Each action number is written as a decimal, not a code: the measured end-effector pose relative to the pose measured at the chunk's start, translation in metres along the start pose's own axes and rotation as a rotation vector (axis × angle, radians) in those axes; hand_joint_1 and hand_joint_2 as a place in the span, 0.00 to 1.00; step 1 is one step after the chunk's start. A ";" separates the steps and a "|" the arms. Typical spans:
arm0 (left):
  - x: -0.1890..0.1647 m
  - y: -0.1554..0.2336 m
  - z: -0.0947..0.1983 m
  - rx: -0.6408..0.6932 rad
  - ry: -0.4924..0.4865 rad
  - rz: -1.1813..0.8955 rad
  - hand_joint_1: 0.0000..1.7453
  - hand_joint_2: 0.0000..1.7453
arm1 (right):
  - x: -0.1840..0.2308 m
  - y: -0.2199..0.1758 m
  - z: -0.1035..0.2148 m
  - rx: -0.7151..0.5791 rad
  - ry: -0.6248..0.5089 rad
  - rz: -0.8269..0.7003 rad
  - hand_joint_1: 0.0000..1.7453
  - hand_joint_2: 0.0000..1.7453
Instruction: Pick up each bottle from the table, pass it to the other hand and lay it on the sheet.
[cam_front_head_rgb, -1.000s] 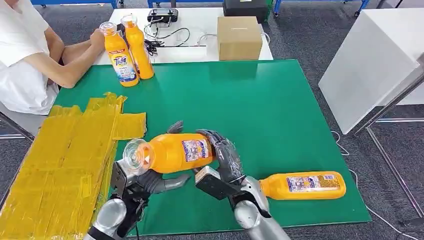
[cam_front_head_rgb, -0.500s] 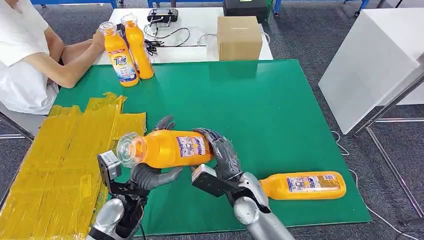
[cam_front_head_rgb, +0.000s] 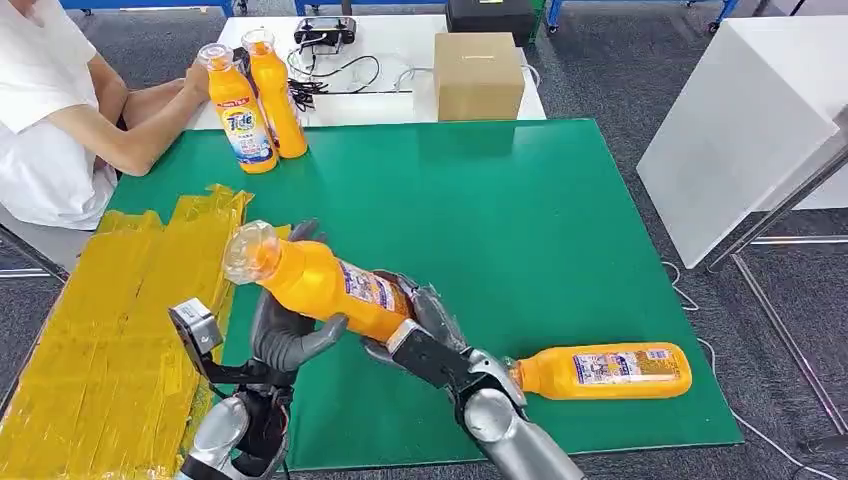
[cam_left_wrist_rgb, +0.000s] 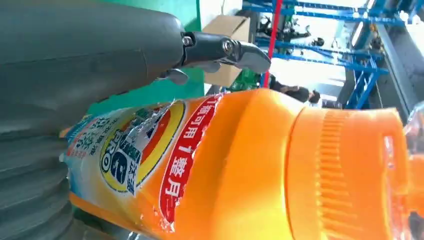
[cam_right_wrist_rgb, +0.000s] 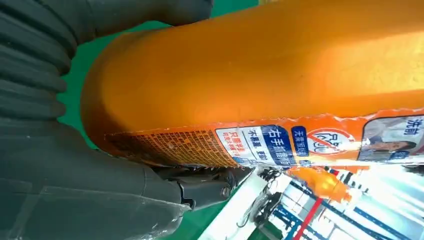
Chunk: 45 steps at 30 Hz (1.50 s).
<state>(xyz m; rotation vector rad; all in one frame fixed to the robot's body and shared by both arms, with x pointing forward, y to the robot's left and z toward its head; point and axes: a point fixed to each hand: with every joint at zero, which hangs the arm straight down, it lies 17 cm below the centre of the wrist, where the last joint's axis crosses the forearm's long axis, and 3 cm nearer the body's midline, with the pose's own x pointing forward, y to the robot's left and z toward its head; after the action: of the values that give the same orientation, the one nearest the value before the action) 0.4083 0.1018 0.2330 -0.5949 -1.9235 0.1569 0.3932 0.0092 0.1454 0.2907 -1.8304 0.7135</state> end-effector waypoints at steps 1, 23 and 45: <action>0.000 0.000 0.000 0.001 -0.001 0.000 0.00 1.00 | -0.001 0.001 0.000 0.004 0.002 0.000 1.00 1.00; 0.005 0.004 -0.004 0.034 -0.028 -0.008 1.00 1.00 | -0.022 0.031 -0.005 0.073 0.070 0.027 1.00 1.00; 0.018 0.003 -0.013 0.029 -0.088 -0.053 1.00 1.00 | -0.013 0.022 -0.008 0.023 0.029 0.034 0.00 1.00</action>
<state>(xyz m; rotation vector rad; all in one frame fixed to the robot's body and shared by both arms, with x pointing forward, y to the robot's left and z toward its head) 0.4148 0.1108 0.2526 -0.5244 -2.0172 0.1797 0.3927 0.0299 0.1279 0.2632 -1.8042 0.7597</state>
